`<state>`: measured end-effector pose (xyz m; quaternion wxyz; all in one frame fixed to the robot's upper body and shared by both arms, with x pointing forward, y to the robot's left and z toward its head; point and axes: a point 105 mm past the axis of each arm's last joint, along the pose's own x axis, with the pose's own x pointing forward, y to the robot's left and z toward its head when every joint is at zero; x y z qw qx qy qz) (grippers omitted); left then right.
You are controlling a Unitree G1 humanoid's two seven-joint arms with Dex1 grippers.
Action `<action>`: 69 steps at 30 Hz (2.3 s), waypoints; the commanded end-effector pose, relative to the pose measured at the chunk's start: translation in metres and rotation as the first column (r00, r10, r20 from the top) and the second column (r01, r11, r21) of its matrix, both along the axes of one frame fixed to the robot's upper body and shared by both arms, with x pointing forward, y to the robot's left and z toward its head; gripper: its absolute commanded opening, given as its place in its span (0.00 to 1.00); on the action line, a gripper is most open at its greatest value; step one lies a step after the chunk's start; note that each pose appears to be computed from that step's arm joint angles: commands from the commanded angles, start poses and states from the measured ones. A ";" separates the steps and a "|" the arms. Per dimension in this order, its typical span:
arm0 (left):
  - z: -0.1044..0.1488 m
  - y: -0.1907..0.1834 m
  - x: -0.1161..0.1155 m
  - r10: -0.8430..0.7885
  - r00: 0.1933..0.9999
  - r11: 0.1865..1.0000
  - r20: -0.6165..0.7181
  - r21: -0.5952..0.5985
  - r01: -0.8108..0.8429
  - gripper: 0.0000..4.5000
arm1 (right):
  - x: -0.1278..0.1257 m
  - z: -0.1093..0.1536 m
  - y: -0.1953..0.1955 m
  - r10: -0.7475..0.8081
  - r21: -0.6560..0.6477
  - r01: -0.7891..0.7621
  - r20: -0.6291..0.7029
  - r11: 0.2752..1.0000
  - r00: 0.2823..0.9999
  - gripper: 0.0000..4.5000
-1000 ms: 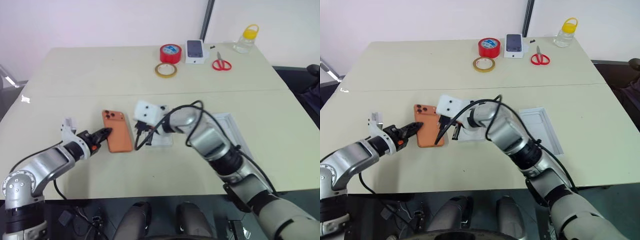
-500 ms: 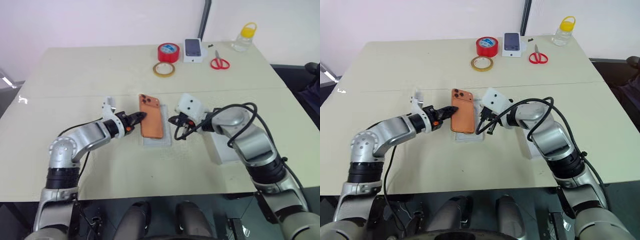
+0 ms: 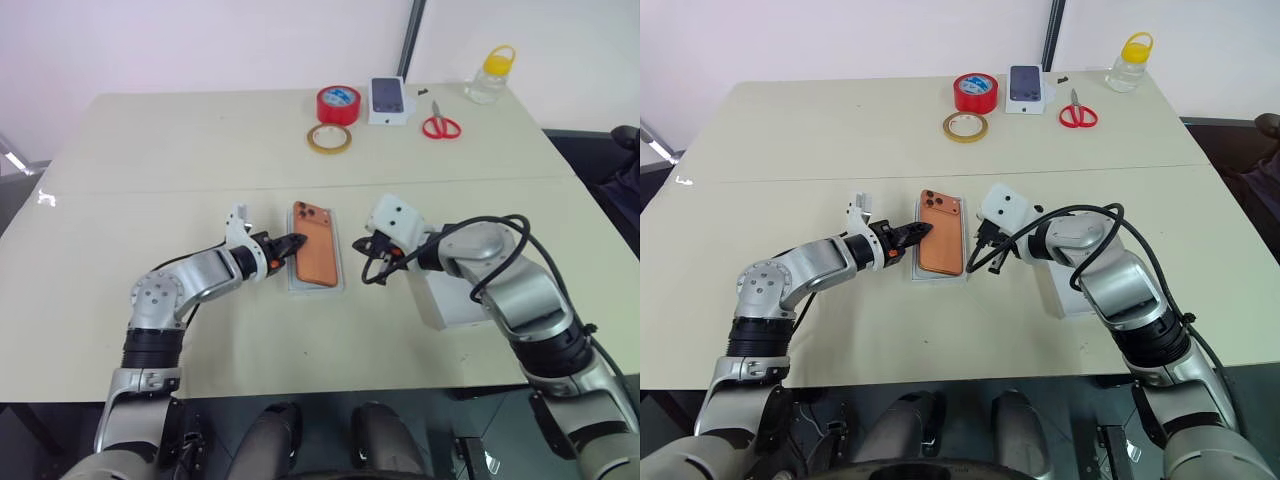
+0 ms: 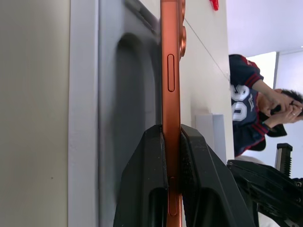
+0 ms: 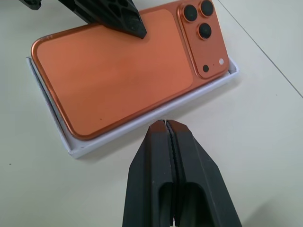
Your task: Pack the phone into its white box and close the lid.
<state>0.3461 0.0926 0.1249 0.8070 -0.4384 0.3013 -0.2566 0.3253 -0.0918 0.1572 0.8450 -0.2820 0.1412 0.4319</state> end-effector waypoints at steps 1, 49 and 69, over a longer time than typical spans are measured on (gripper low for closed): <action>0.015 0.001 0.002 0.001 0.999 0.999 0.052 -0.033 0.001 0.01 | -0.002 0.009 0.004 0.024 0.006 -0.024 0.046 1.000 0.999 0.00; -0.010 0.015 0.015 -0.542 0.805 0.551 0.244 0.826 0.121 0.01 | 0.054 -0.028 0.026 -0.092 -0.197 0.105 0.074 0.975 0.993 0.00; -0.009 -0.093 -0.057 -0.833 0.504 0.483 0.227 0.743 0.464 0.01 | -0.007 -0.033 -0.015 -0.038 -0.257 0.035 -0.008 0.966 0.999 0.00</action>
